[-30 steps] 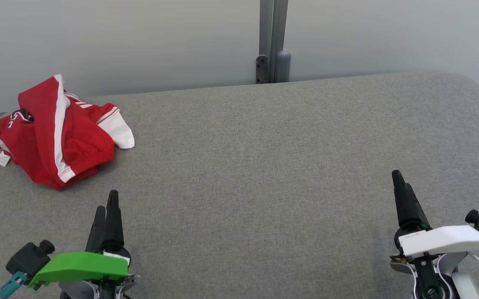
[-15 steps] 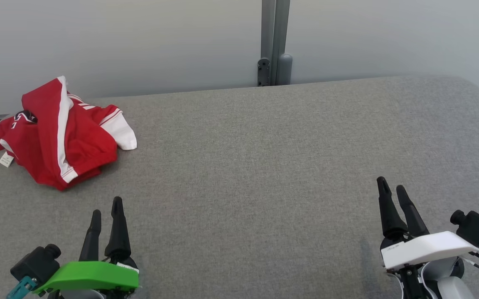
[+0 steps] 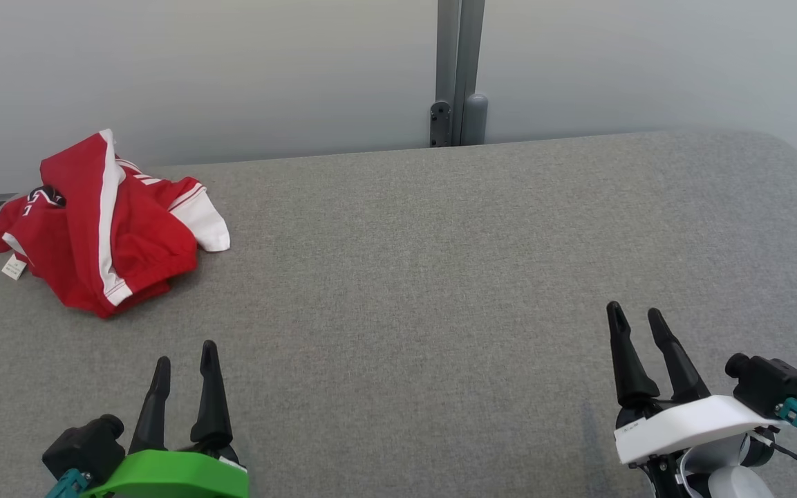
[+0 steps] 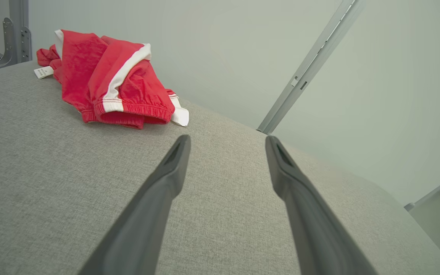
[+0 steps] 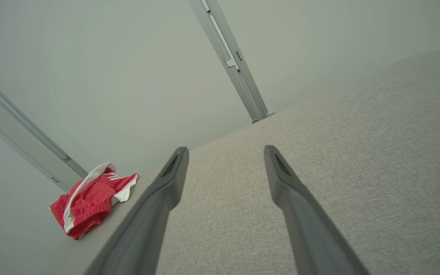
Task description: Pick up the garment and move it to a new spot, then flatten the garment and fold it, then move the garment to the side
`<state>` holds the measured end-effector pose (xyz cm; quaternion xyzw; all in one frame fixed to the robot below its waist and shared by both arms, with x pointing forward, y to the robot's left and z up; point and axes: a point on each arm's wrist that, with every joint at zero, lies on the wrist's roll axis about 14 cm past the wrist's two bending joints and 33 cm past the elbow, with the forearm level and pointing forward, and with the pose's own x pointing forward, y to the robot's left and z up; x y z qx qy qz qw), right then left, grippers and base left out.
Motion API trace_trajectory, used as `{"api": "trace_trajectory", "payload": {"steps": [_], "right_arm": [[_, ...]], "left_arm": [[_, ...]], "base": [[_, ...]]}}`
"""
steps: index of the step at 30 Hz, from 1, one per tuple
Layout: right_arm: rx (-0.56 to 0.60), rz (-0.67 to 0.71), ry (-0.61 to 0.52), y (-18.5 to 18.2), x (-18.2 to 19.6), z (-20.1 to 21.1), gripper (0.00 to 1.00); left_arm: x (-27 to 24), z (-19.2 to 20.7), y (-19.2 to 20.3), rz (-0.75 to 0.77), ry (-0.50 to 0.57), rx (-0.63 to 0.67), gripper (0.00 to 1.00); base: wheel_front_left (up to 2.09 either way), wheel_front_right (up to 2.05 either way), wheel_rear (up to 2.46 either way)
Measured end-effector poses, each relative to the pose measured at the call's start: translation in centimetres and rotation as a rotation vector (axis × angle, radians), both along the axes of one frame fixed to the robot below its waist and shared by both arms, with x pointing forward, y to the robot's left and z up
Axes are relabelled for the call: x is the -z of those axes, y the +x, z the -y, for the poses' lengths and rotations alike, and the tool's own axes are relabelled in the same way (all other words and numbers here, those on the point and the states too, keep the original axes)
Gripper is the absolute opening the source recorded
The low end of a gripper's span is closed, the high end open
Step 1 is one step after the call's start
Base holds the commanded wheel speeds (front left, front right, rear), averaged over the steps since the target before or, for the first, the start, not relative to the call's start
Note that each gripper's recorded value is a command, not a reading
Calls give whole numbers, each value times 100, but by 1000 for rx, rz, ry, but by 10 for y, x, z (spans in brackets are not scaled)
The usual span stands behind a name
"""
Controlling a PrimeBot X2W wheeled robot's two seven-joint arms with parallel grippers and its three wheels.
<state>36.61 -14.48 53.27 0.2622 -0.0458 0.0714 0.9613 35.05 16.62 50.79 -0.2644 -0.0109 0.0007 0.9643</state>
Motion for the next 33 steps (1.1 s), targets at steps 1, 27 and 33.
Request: {"api": "trace_trajectory", "payload": {"steps": [1, 27, 33], "right_arm": [[-2, 2, -11, 0, 0, -1, 100], [-32, 94, -259, -4, -9, -17, 100], [-38, 109, -310, -5, -10, -20, 100]], "left_arm": [[0, 0, 0, 0, 12, 1, 100], [1, 3, -10, 32, 240, 0, 100], [-1, 5, -11, 45, 284, 3, 100]], "base": [[0, 0, 0], [0, 0, 0], [0, 0, 0]]}}
